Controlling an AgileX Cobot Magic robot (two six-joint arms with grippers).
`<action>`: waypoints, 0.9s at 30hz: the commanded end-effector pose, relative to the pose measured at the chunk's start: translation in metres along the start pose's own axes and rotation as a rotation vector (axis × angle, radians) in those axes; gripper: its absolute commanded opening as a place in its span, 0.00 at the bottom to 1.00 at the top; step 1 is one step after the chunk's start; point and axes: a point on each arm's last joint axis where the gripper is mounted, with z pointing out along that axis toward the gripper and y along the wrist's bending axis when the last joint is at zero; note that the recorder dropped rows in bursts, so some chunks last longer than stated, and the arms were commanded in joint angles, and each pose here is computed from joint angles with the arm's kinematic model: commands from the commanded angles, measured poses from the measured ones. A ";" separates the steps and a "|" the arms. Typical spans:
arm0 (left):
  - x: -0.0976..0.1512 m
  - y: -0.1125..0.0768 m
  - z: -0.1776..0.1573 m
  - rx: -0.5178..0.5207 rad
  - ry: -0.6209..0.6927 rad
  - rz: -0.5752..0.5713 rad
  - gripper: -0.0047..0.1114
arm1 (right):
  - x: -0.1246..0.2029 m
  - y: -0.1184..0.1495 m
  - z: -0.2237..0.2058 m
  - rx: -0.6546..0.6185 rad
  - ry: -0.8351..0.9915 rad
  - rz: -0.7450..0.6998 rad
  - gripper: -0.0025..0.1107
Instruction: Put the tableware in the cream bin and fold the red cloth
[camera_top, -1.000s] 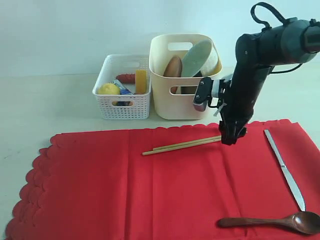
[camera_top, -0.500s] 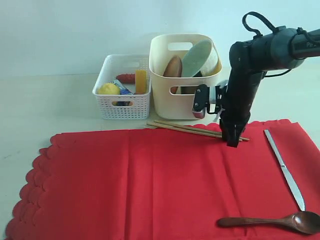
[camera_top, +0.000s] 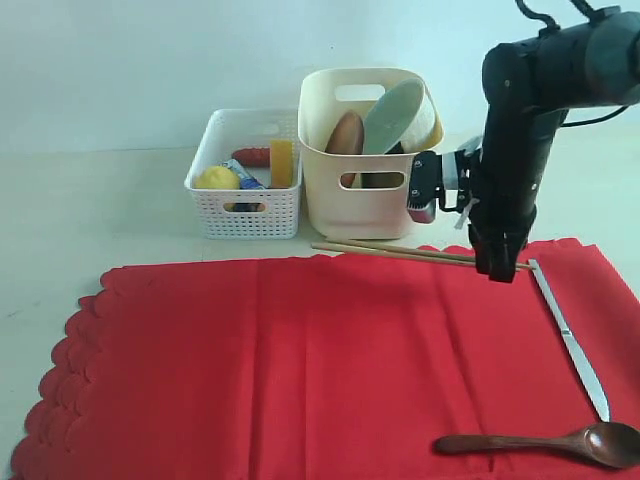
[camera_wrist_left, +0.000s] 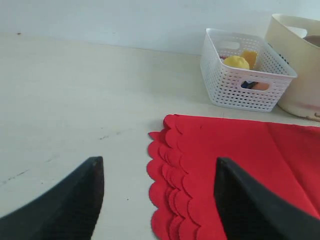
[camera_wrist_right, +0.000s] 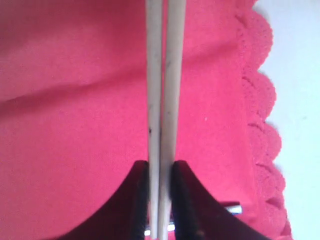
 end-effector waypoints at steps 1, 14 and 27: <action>0.000 0.000 0.000 0.001 -0.009 -0.013 0.57 | 0.014 0.016 -0.026 0.026 -0.011 0.036 0.02; 0.000 0.000 0.000 0.001 -0.009 -0.013 0.57 | 0.035 0.069 -0.127 0.200 -0.403 0.274 0.02; 0.000 0.000 0.000 0.001 -0.009 -0.013 0.57 | 0.008 0.058 -0.171 0.178 -1.007 0.712 0.02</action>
